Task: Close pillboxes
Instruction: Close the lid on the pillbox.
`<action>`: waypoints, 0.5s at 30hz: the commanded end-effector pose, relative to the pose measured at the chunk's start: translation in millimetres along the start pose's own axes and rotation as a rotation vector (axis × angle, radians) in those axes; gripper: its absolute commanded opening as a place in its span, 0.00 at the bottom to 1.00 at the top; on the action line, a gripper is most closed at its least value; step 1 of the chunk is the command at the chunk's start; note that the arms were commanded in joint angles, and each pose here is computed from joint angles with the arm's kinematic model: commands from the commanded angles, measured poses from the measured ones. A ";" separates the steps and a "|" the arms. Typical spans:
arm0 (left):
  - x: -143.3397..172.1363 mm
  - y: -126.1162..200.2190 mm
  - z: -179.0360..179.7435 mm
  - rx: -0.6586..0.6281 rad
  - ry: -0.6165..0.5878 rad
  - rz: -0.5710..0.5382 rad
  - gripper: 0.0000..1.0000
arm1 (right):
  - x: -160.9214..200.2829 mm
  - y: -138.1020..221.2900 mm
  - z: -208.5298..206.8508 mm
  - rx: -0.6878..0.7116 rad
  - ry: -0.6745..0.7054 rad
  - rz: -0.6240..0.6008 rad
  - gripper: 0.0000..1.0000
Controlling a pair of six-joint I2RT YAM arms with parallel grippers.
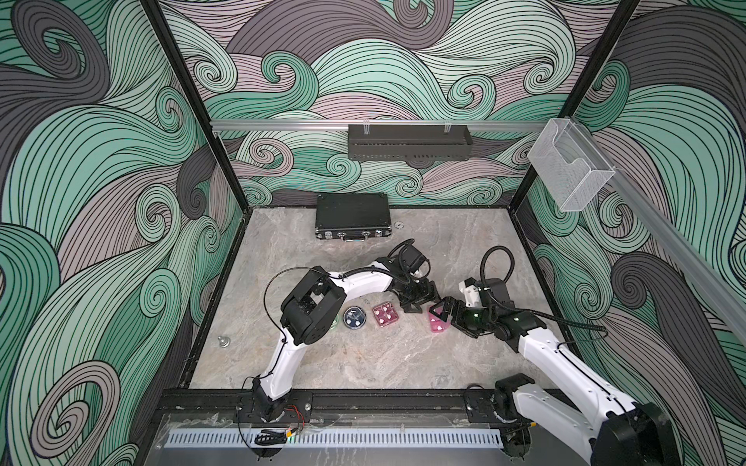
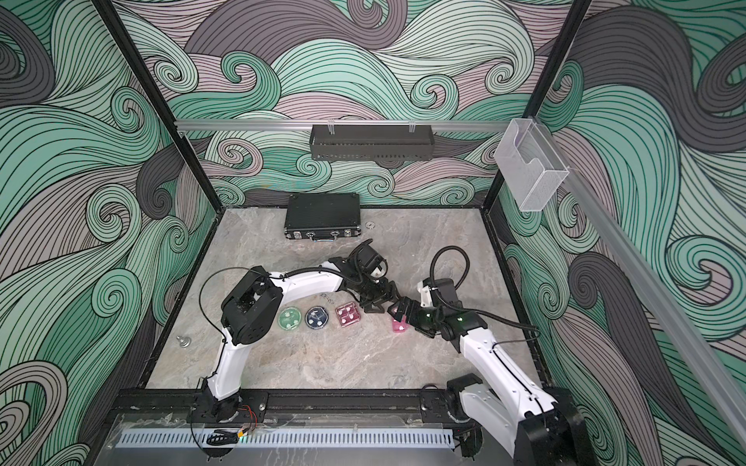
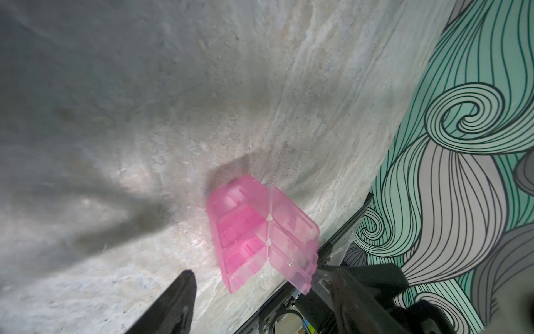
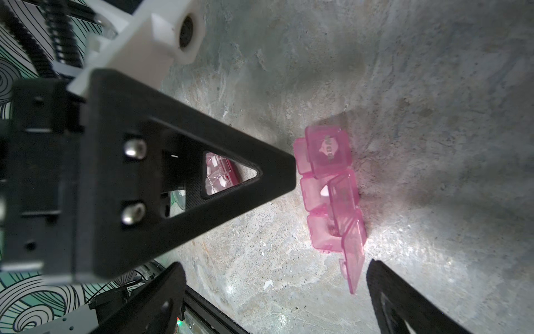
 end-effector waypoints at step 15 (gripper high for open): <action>-6.1 -12.8 -6.4 -0.031 -0.021 0.020 0.75 | 0.1 0.9 -5.1 0.017 -0.002 0.006 1.00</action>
Point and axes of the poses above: each gripper's point midway between its finger pads, its own y axis back along the fingers, its own z axis along the line the jaws close on, x = y × z, the point moved 7 cm from there along y, back along the fingers, and after that the axes turned 7 degrees about y, right-handed, at the moved point
